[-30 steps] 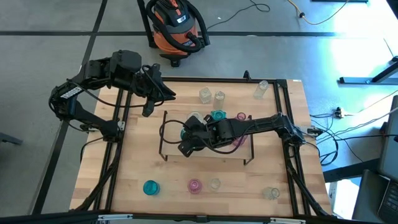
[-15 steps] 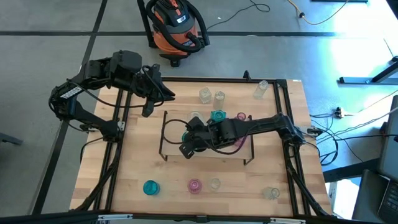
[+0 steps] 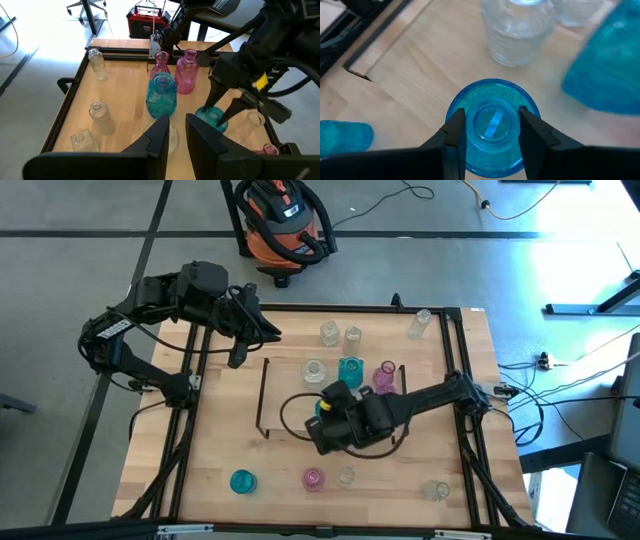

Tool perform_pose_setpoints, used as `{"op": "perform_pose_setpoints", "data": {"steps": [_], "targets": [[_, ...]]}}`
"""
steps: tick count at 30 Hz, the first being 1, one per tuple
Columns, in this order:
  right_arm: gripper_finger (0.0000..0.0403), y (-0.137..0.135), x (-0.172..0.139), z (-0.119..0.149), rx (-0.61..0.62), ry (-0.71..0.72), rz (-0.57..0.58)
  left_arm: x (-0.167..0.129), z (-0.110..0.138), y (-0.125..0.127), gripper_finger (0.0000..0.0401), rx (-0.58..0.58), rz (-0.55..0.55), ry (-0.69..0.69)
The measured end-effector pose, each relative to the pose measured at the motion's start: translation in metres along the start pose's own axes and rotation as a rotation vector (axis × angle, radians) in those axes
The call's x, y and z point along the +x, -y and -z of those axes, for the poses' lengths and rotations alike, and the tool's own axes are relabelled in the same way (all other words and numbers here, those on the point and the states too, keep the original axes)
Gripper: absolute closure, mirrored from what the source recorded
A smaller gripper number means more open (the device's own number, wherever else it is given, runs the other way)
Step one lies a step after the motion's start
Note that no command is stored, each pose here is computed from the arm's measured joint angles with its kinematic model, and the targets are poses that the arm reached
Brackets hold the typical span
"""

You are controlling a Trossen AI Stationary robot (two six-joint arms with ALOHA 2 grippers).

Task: Sort vases onto shelf
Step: Put the top blue vase on the shelf

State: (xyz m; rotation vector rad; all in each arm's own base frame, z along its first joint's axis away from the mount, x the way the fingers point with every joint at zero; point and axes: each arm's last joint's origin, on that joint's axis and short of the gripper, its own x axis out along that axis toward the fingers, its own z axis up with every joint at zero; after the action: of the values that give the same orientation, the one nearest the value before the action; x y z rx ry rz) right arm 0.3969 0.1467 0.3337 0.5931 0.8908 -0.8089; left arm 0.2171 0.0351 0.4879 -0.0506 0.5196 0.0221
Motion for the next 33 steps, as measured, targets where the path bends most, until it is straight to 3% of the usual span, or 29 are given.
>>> {"op": "perform_pose_setpoints", "data": {"steps": [4, 15, 33], "targets": [[0.0292, 0.0048, -0.0046, 0.0098, 0.054, -0.012, 0.057, 0.0000, -0.0002, 0.0000, 0.0344, 0.001, 0.000, 0.002], [0.0291, 0.0047, -0.0043, 0.0101, 0.163, 0.039, 0.064, 0.0000, -0.0003, 0.0000, 0.0344, 0.001, 0.000, 0.003], [0.0283, 0.0032, -0.0037, 0.0086, 0.030, 0.081, 0.061, 0.0000, -0.0008, 0.0000, 0.0344, 0.002, -0.001, 0.009]]}}
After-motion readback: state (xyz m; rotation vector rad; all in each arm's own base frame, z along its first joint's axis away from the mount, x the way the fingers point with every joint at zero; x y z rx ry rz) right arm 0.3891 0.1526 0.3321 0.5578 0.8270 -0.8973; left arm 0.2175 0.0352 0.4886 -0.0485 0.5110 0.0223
